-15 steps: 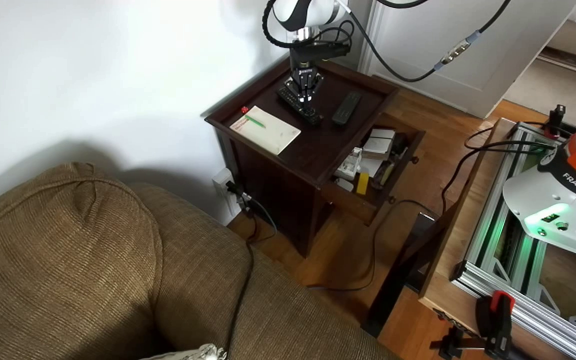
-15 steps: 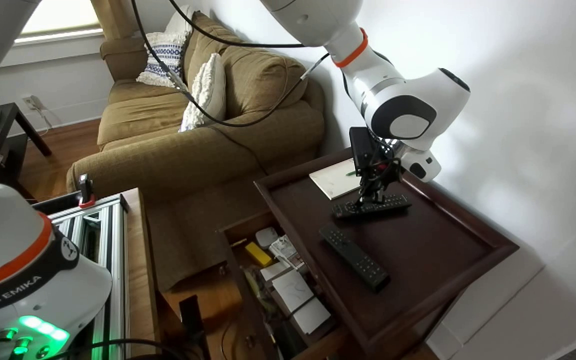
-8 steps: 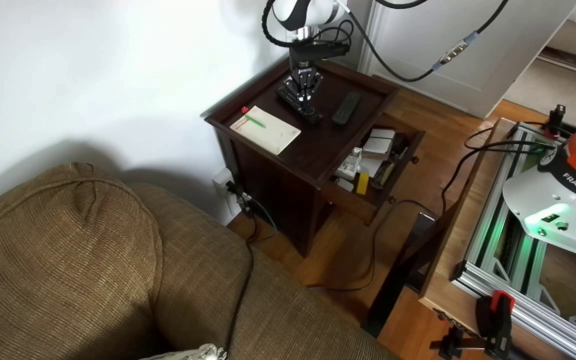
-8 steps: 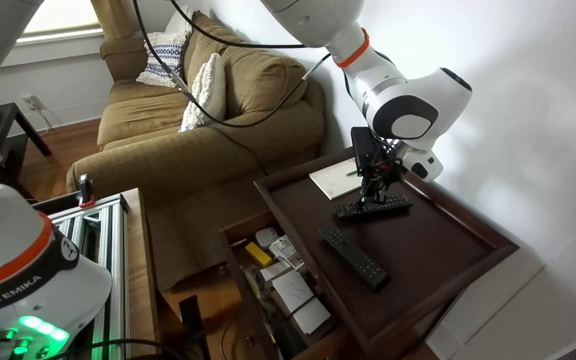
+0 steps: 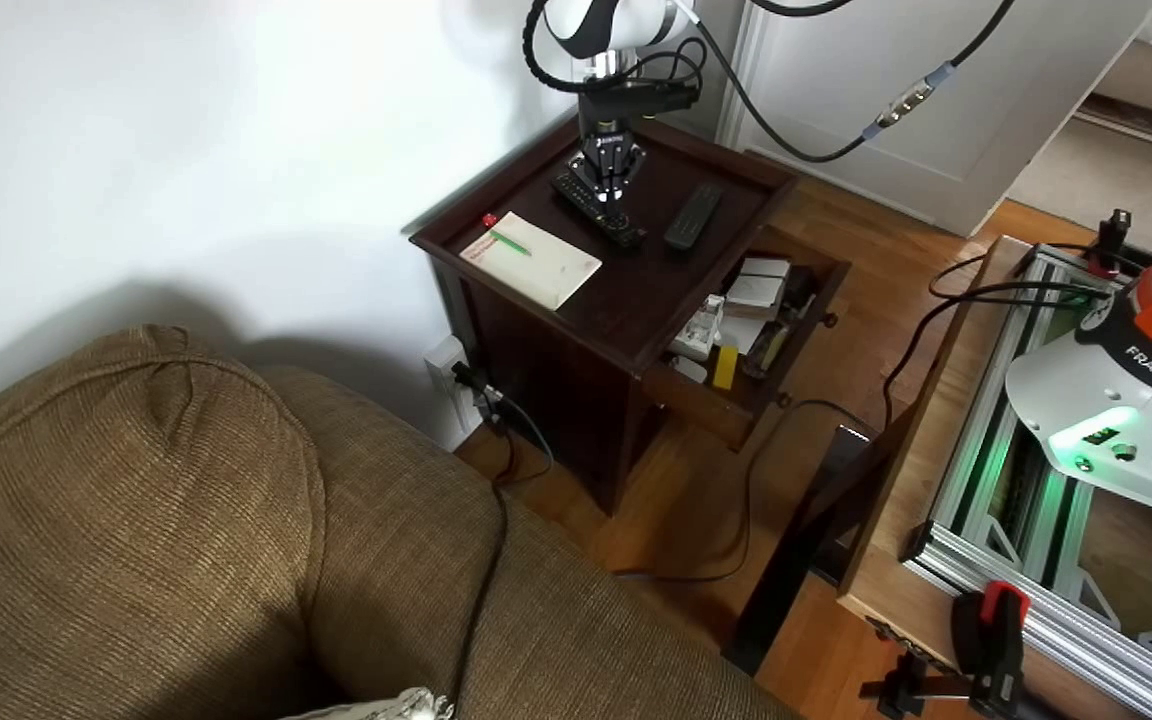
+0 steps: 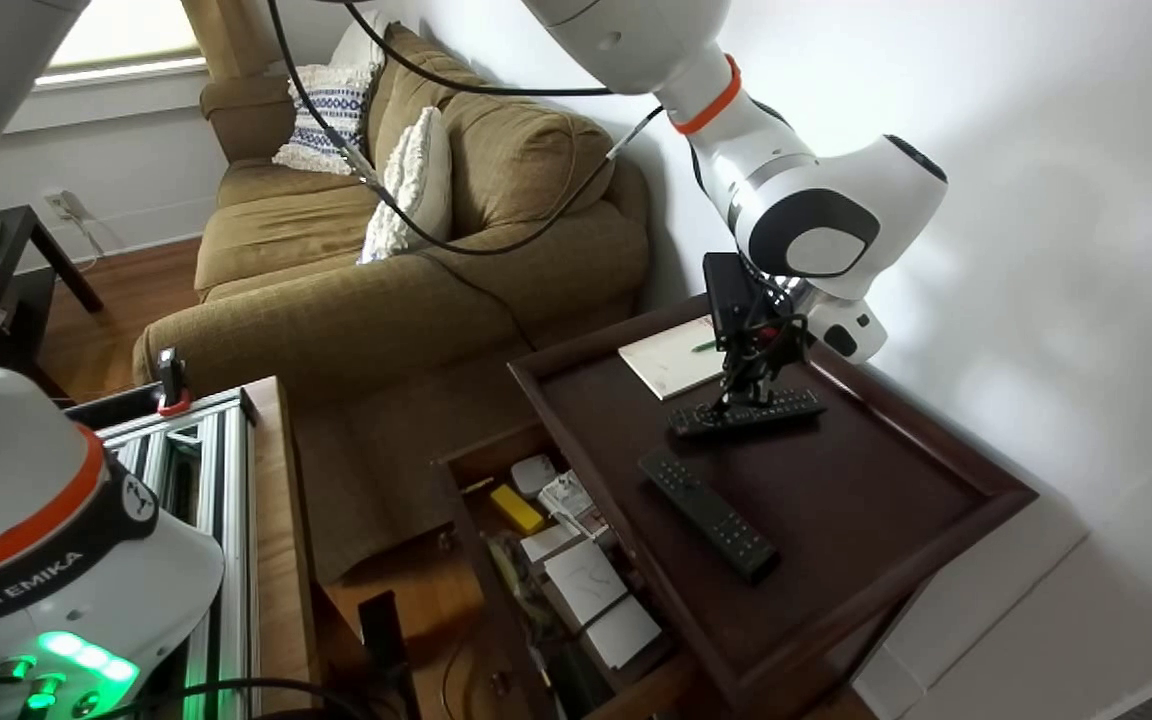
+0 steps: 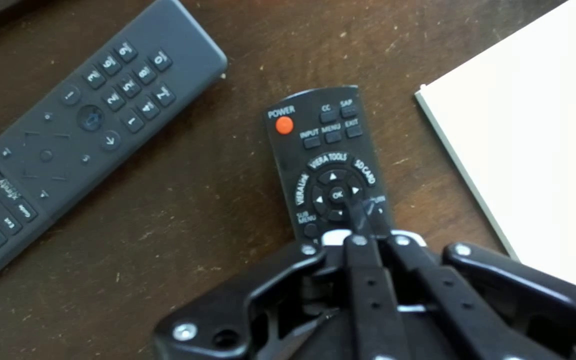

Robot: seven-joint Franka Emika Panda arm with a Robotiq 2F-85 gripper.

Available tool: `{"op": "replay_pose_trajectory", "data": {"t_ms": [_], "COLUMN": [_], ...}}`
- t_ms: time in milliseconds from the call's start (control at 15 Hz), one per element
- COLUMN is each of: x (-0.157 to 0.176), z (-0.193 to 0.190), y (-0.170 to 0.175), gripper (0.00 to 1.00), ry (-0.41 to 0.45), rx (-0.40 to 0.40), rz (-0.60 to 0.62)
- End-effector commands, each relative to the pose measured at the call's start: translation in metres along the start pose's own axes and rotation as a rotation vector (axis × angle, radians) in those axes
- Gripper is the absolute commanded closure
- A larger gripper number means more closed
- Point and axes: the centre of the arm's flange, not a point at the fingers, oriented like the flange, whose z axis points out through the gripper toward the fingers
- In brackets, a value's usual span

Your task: Press the button to the immediate right of the white button on the remote to the left

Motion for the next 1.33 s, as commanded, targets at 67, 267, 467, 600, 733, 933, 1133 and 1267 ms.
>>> {"op": "replay_pose_trajectory", "data": {"t_ms": [67, 267, 467, 600, 733, 933, 1133, 1267], "x": [0.0048, 0.0058, 0.0071, 0.0082, 0.0085, 0.0084, 0.0099, 0.0123], "z": [-0.0017, -0.001, -0.0004, 0.0006, 0.0018, 0.0045, 0.0054, 0.0061], "y": [0.0006, 0.0011, 0.0018, 0.0024, 0.0029, 0.0031, 0.0035, 0.0047], "gripper": [1.0, 1.0, 1.0, 1.0, 1.0, 1.0, 1.0, 1.0], "ry": [-0.022, -0.017, -0.016, -0.017, -0.022, -0.029, -0.025, -0.024], "rx": [0.022, 0.024, 0.024, 0.024, 0.022, 0.02, 0.02, 0.02], "rz": [0.015, 0.013, 0.014, 0.016, 0.019, 0.022, 0.021, 0.021]}}
